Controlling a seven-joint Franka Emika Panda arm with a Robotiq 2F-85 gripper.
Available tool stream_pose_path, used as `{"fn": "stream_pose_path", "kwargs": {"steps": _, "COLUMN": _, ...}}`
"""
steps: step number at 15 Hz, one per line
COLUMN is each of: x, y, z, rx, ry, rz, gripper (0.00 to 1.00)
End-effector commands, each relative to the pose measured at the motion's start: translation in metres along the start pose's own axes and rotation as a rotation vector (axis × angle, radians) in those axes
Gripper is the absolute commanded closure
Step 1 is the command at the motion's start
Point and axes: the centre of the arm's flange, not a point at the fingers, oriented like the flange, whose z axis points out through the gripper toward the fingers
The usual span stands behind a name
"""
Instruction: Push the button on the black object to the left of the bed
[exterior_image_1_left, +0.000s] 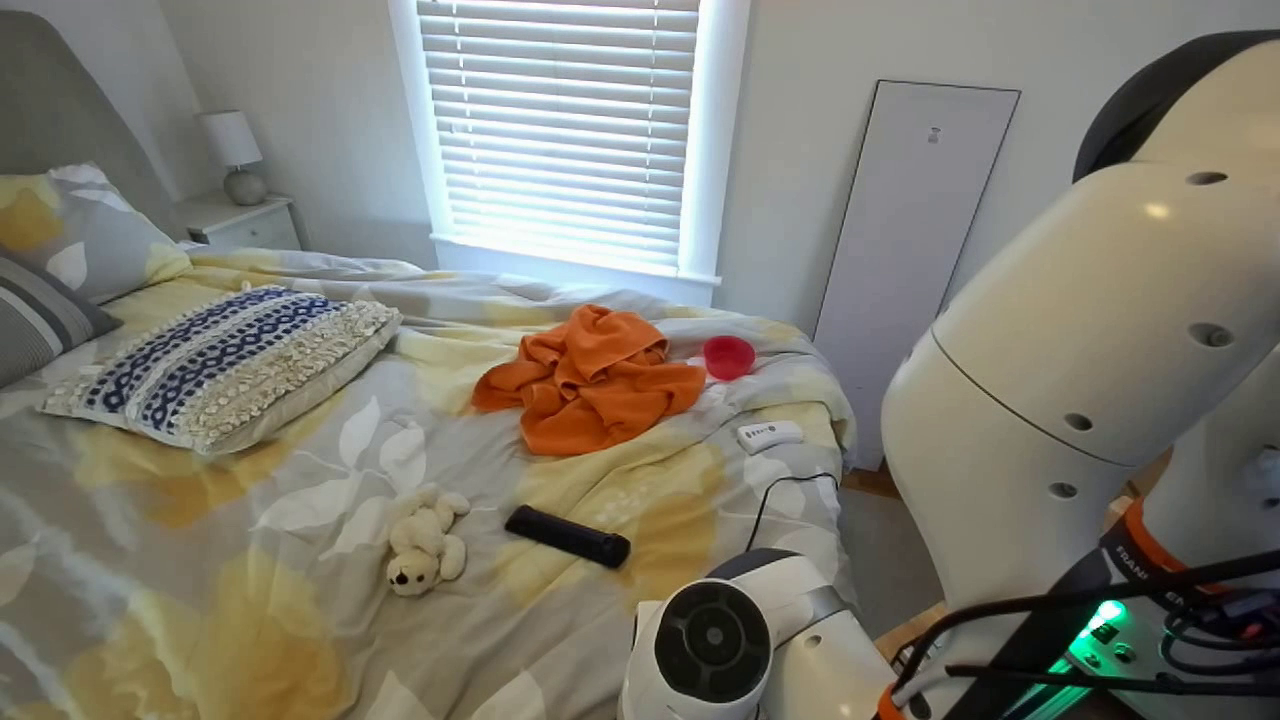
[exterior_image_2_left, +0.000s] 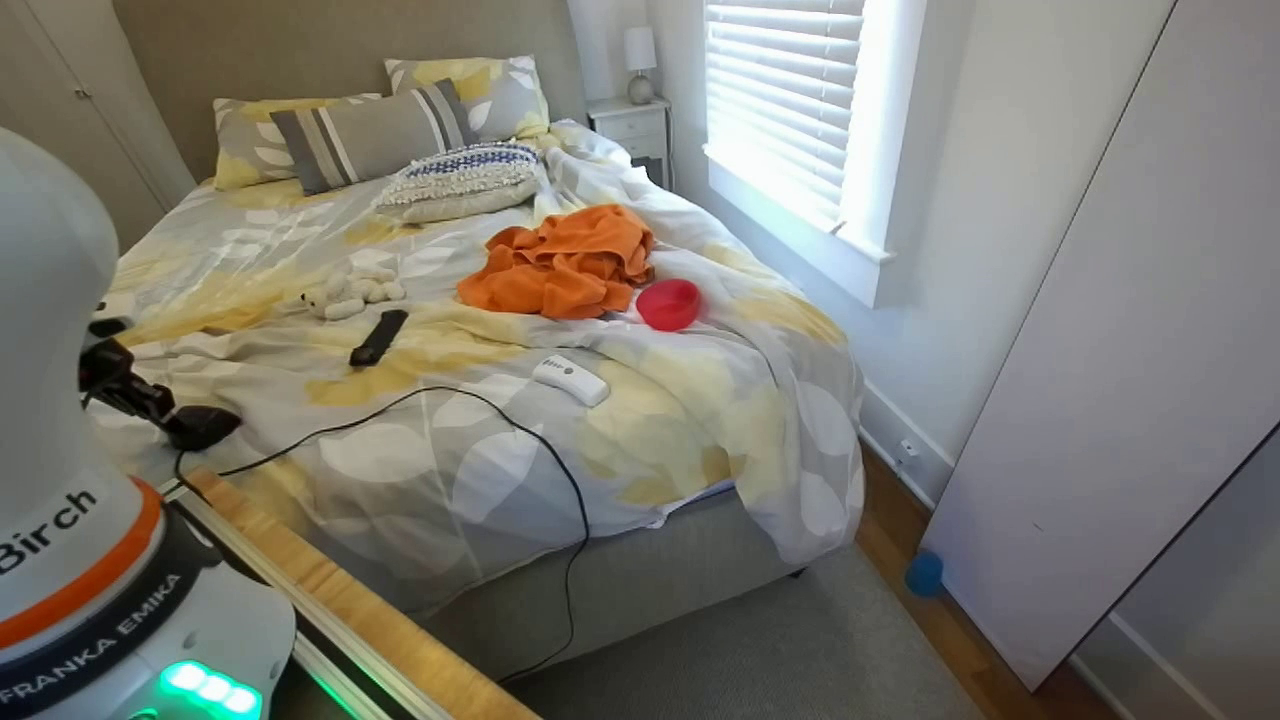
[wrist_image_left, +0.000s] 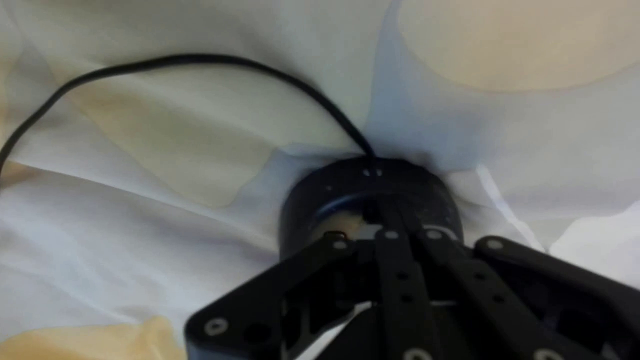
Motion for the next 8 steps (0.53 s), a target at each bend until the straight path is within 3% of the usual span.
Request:
{"fn": "stream_pose_path", "kwargs": {"steps": 1, "x": -0.004, "y": -0.014, "z": 0.015, "rx": 0.063, "ry": -0.012, "rz": 0.016, "gripper": 1.0}}
{"fn": "stream_pose_path", "kwargs": {"steps": 8, "x": 0.021, "y": 0.004, "z": -0.022, "rx": 0.043, "ry": 0.044, "rz": 0.03, "gripper": 1.0}}
